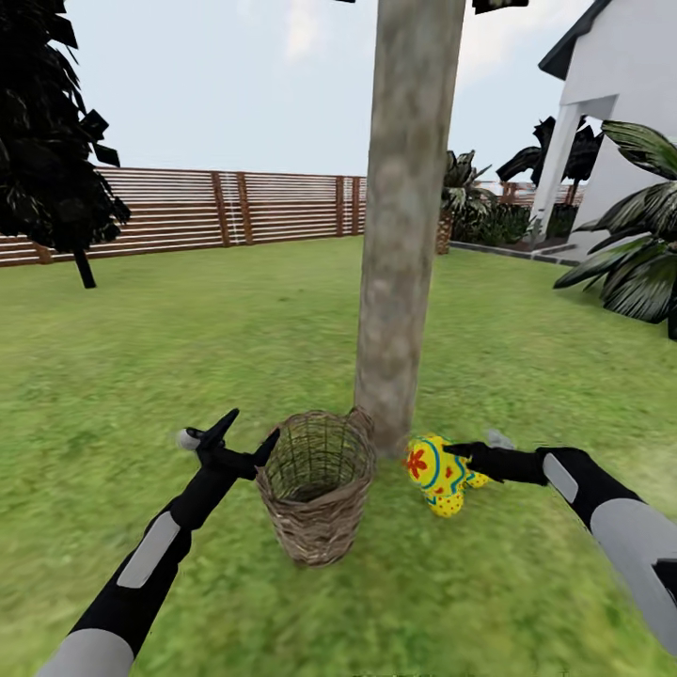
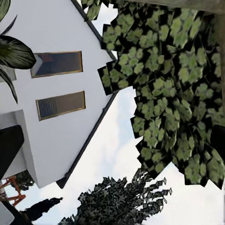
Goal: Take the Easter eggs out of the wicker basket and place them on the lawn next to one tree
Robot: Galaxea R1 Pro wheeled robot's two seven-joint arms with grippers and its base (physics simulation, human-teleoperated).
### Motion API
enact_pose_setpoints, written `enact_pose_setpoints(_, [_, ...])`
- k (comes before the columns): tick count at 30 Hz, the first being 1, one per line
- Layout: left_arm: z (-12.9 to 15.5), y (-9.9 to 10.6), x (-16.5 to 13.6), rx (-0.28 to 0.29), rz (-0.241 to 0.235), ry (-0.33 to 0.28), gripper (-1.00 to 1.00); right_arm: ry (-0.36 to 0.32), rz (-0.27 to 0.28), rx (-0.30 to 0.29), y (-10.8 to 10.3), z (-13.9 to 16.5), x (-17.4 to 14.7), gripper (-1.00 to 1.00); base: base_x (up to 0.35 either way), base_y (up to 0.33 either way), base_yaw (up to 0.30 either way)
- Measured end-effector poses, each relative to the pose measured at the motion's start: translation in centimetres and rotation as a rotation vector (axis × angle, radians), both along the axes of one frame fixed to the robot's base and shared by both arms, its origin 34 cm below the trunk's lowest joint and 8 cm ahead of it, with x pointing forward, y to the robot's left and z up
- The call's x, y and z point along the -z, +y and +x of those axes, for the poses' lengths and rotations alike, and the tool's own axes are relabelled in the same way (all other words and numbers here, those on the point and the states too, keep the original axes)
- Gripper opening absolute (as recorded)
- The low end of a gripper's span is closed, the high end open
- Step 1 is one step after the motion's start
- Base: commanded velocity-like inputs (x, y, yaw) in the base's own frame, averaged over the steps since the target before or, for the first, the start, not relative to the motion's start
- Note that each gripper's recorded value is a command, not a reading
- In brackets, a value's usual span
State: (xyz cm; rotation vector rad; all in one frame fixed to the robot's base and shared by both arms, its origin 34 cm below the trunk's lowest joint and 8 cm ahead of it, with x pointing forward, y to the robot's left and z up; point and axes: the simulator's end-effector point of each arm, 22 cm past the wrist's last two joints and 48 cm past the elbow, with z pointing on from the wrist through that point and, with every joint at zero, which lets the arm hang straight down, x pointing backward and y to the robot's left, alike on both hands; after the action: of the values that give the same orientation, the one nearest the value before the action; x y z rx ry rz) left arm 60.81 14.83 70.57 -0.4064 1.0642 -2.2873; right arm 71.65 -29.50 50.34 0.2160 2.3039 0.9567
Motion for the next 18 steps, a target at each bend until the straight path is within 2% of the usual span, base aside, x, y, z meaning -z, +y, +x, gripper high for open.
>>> enact_pose_setpoints(4, [0.9, -0.3, 3.3, -0.002, 0.042, 0.095, 1.00, 0.108, -0.191, 0.127, -5.1, -1.1, 4.8, -1.00, 0.000, 0.000, -0.208])
enact_pose_setpoints(5, [1.2, -0.7, 4.3, 0.003, 0.072, 0.126, 1.00, 0.130, -0.233, 0.161, -6.8, -1.4, 5.5, -1.00, 0.000, 0.000, -0.203])
enact_pose_setpoints(8, [1.8, -0.9, 6.9, 0.006, 0.163, 0.201, 1.00, 0.165, -0.277, 0.218, -10.0, -2.6, 7.3, -1.00, 0.000, 0.000, -0.194])
enact_pose_setpoints(11, [2.1, 0.2, 8.3, -0.007, 0.211, 0.230, 1.00, 0.158, -0.318, 0.275, -12.9, -3.8, 9.1, -1.00, 0.000, 0.000, -0.165])
enact_pose_setpoints(13, [2.1, 0.1, 11.6, -0.003, 0.245, 0.314, 1.00, 0.160, -0.349, 0.312, -15.2, -4.8, 10.2, -1.00, 0.000, 0.000, -0.154])
enact_pose_setpoints(14, [1.6, -1.4, 13.4, 0.031, 0.294, 0.352, 1.00, 0.157, -0.361, 0.327, -15.8, -5.3, 10.8, -1.00, 0.000, 0.000, -0.152])
enact_pose_setpoints(16, [0.3, -4.4, 16.0, 0.102, 0.387, 0.391, 1.00, 0.175, -0.376, 0.343, -16.4, -6.0, 11.7, -1.00, 0.000, 0.000, -0.080])
enact_pose_setpoints(17, [0.1, -5.1, 16.7, 0.106, 0.418, 0.395, 1.00, 0.179, -0.378, 0.346, -16.5, -6.2, 11.9, -1.00, 0.000, 0.000, -0.075])
enact_pose_setpoints(18, [-0.3, -6.4, 18.1, 0.105, 0.489, 0.390, 1.00, 0.185, -0.380, 0.347, -16.5, -6.4, 12.2, -1.00, 0.000, 0.000, -0.120])
